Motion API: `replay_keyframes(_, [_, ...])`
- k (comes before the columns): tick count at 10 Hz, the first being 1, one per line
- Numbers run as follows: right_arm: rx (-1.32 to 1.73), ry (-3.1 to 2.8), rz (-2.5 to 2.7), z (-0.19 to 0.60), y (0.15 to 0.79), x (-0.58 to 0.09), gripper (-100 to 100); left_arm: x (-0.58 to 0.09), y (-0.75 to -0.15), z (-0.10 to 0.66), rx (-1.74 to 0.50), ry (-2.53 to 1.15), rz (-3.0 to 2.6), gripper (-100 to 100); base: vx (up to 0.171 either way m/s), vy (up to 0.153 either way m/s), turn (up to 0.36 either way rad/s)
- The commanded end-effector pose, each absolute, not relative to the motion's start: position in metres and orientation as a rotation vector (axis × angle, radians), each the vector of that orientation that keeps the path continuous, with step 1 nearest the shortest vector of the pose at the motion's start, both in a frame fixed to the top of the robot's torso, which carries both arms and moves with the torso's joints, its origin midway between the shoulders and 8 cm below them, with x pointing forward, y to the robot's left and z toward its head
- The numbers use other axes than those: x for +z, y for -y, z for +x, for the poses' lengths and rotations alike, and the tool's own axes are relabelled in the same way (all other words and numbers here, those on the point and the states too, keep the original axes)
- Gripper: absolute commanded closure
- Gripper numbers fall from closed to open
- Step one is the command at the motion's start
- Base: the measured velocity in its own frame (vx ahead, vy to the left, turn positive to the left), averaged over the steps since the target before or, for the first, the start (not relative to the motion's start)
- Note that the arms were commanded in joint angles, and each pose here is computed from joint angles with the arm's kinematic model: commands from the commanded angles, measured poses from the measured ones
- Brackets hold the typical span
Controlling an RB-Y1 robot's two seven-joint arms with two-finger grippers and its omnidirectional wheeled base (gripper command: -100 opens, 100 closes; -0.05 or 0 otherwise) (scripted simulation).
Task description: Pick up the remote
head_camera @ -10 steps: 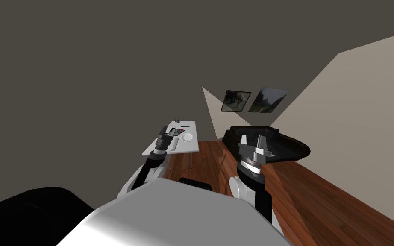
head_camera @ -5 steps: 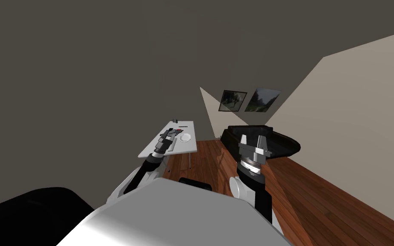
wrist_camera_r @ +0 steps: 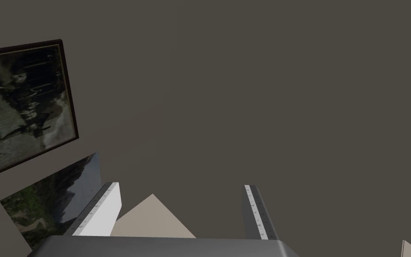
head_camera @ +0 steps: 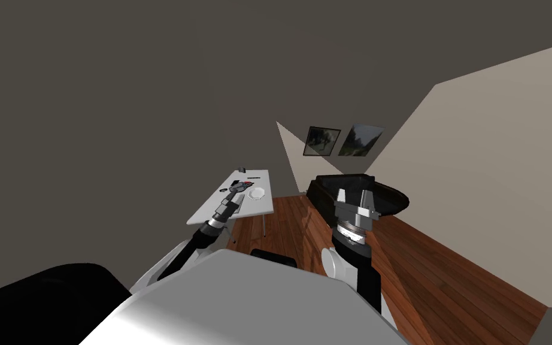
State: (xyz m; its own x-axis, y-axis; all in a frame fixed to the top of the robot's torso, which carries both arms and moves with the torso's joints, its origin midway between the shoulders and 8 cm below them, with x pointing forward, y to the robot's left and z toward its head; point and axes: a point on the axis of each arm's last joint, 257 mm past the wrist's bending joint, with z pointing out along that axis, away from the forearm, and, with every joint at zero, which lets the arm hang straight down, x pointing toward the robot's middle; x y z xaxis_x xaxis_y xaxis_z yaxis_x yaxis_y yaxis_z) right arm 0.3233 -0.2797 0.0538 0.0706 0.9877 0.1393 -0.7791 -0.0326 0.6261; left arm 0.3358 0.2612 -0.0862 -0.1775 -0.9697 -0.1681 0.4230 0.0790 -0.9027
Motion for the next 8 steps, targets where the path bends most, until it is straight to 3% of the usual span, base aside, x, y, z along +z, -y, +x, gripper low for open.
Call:
replay_keyframes(1, [1.481,-0.405,0.653,0.323,0.28,0.054,0,-0.099,-0.264,0.336,-1.425,-1.14,-0.694,-100,0.002,-0.017,-0.05])
replay_keyframes(8, [1.481,-0.405,0.653,0.323,0.28,0.054,0,-0.182,-0.306,0.31,-1.31,-1.432,-0.81,-100,0.004,-0.019,-0.09])
